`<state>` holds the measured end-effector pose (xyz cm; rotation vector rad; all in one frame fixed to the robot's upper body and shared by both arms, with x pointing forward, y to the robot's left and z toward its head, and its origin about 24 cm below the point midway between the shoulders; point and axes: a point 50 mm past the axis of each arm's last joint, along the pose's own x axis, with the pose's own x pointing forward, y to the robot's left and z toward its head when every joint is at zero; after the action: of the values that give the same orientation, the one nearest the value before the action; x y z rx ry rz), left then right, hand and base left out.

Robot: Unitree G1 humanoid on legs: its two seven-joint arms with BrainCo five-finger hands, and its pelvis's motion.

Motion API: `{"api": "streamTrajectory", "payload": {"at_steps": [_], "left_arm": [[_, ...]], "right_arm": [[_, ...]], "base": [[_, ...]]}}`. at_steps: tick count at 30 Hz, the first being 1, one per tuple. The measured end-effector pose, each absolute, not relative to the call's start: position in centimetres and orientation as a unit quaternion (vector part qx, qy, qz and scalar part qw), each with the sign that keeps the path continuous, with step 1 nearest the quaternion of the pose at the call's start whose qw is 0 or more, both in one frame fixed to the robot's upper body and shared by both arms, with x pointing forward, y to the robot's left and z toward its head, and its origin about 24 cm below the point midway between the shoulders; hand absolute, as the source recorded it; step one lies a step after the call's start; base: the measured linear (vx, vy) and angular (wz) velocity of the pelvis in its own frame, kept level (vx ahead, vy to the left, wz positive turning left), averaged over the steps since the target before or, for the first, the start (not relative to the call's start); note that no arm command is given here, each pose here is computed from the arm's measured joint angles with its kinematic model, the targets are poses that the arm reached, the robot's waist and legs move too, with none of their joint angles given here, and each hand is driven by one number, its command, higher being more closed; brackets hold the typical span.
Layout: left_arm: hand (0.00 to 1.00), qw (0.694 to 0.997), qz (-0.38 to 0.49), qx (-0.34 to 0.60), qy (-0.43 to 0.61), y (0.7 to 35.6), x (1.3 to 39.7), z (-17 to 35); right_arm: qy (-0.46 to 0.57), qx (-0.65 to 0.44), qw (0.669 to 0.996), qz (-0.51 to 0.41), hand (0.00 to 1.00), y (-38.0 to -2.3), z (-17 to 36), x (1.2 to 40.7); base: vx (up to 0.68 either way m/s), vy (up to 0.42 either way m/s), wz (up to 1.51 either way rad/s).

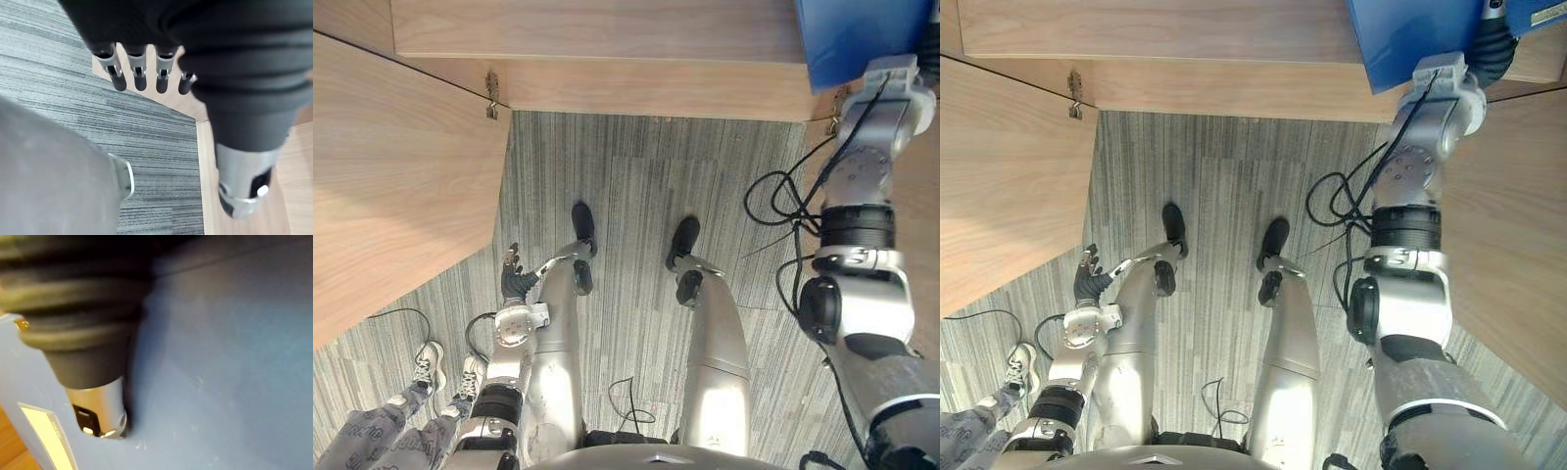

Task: Walk over to the cabinet, pick up the folder, carry it to the office cabinet, place the folder inside the office cabinet, then close the office cabinet door

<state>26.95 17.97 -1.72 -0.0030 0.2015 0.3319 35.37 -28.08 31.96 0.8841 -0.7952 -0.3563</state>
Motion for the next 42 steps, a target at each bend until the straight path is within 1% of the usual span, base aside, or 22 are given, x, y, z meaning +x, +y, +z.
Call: {"api": "streamTrajectory", "payload": {"at_steps": [2,6,8,12,13,16,23,32,35,42], "left_arm": [[0.00,0.981,0.165,0.003,0.102,18.2,26.9,-1.8],[0.00,0.981,0.163,0.007,0.107,18.2,26.8,-2.0],[0.00,0.981,0.162,0.010,0.106,18.3,26.8,-2.1],[0.00,0.981,0.159,0.011,0.108,18.2,26.8,-2.1],[0.00,0.981,0.159,0.011,0.109,18.2,26.8,-2.2],[0.00,0.980,0.160,0.012,0.115,18.2,26.7,-2.4],[0.00,0.979,0.160,0.014,0.128,18.1,26.5,-3.0],[0.00,0.977,0.161,0.014,0.136,18.1,26.5,-3.2],[0.00,0.977,0.161,0.014,0.140,18.0,26.7,-3.4],[0.00,0.977,0.160,0.012,0.139,17.9,26.9,-3.2]], "right_arm": [[-0.362,0.402,0.824,-0.171,1.00,-28.3,32.1,35.7],[-0.361,0.379,0.836,-0.163,1.00,-28.0,34.4,36.2],[-0.348,0.365,0.848,-0.165,1.00,-27.9,35.6,36.6],[-0.322,0.339,0.867,-0.174,1.00,-27.8,36.2,37.2],[-0.317,0.329,0.872,-0.176,0.00,-27.7,36.4,37.3],[-0.299,0.291,0.889,-0.188,0.00,-27.4,36.8,37.7],[-0.285,0.252,0.904,-0.195,0.00,-26.8,36.6,38.2],[-0.278,0.259,0.902,-0.203,0.00,-26.8,36.2,38.3],[-0.275,0.287,0.894,-0.208,0.00,-27.2,35.4,38.4],[-0.284,0.335,0.879,-0.187,0.00,-26.5,33.6,38.3]], "base": [[0.00,0.000,0.00],[0.02,-0.009,-0.06],[0.02,-0.004,-0.09],[0.01,0.000,-0.03],[0.00,0.000,0.00],[0.00,0.000,0.00],[0.00,-0.023,0.01],[0.00,0.000,0.00],[0.00,0.000,0.00],[-0.01,-0.035,-0.06]]}}
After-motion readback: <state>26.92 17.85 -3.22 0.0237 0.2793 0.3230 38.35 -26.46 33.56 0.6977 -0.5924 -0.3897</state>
